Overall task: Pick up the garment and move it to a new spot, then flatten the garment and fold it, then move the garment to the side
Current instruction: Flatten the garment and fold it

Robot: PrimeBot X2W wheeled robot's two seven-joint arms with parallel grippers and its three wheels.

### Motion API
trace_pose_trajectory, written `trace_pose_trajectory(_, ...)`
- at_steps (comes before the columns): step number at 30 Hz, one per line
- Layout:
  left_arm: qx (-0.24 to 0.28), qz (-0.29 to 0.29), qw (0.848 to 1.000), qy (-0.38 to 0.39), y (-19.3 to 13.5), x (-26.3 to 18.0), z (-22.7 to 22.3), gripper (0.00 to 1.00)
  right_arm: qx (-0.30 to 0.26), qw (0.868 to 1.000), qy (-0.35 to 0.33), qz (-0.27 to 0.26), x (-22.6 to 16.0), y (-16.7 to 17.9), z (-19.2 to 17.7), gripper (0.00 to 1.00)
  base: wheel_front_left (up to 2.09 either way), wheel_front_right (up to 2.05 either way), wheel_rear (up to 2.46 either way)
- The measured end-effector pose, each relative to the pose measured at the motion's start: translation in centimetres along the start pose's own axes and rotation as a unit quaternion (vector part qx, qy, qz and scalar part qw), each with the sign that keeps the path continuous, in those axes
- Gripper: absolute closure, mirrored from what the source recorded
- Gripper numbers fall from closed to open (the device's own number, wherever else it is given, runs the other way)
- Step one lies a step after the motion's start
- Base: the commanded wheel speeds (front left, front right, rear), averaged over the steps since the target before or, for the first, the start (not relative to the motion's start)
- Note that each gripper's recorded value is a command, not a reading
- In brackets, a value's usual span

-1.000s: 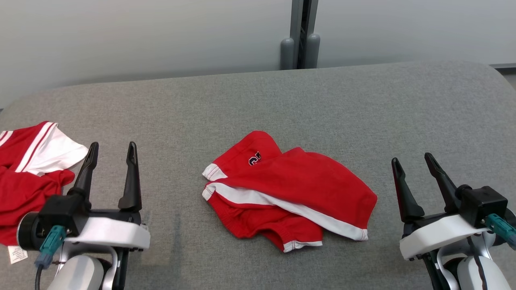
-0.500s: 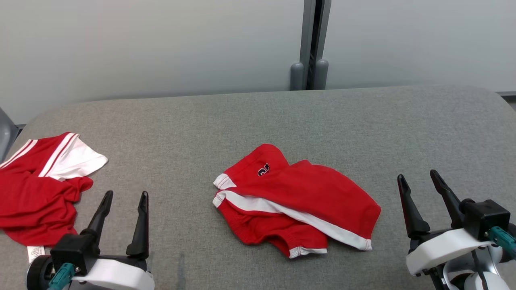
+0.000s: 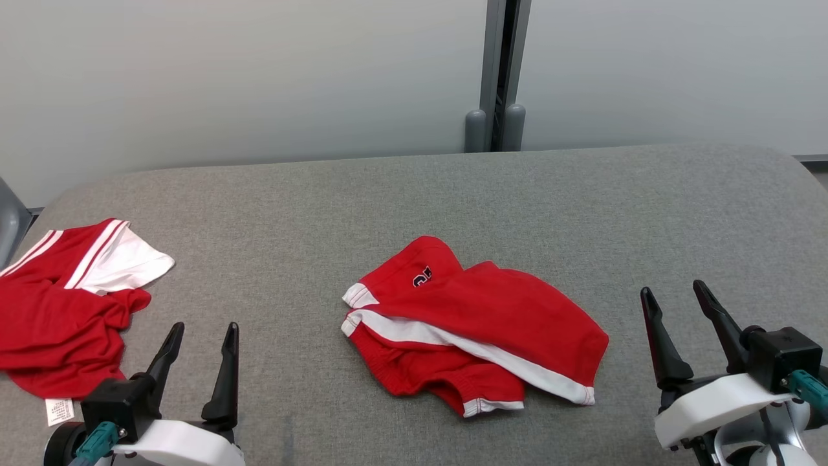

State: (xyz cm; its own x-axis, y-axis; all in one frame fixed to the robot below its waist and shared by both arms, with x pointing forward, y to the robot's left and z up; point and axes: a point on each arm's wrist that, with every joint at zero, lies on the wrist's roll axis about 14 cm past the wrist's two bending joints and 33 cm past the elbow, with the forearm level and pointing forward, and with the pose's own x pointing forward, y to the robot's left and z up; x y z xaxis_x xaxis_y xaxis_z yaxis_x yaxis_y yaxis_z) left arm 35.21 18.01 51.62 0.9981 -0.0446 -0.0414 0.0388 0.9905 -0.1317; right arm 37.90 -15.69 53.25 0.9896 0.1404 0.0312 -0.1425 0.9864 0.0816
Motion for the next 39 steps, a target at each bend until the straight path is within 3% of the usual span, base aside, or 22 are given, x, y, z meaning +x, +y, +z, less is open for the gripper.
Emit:
trace_pose_trajectory(13, -0.001, 0.003, 1.000, 0.009, 0.1, 0.5, -0.1, 0.00, 0.002, 1.000, 0.002, -0.001, 0.3, -0.1, -0.2, 0.00, 0.00, 0.00, 0.00)
trace_pose_trajectory(16, -0.013, -0.022, 1.000, 0.008, -1.1, 1.8, 0.6, 0.00, 0.003, 1.000, 0.005, 0.000, 0.6, 0.0, -0.4, 0.00, 0.00, 0.00, 0.00)
trace_pose_trajectory(20, -0.047, -0.065, 0.994, 0.068, -3.0, 3.4, -1.4, 0.00, 0.003, 1.000, 0.008, 0.004, 1.2, 0.2, -0.7, 0.00, 0.00, 0.00, 0.00)
trace_pose_trajectory(30, -0.128, -0.158, 0.946, 0.253, -8.2, 5.5, -9.5, 0.00, 0.012, 1.000, 0.024, -0.012, 1.5, -1.0, -2.1, 0.00, 0.00, 0.00, 0.00)
trace_pose_trajectory(34, -0.153, -0.171, 0.923, 0.309, -9.3, 5.6, -12.2, 0.00, 0.015, 0.999, 0.030, -0.020, 1.6, -1.5, -2.7, 0.00, 0.00, 0.00, 0.00)
trace_pose_trajectory(39, -0.169, -0.174, 0.906, 0.346, -9.9, 5.8, -14.1, 0.00, 0.015, 0.999, 0.035, -0.032, 1.6, -2.3, -3.2, 0.00, 0.00, 0.00, 0.00)
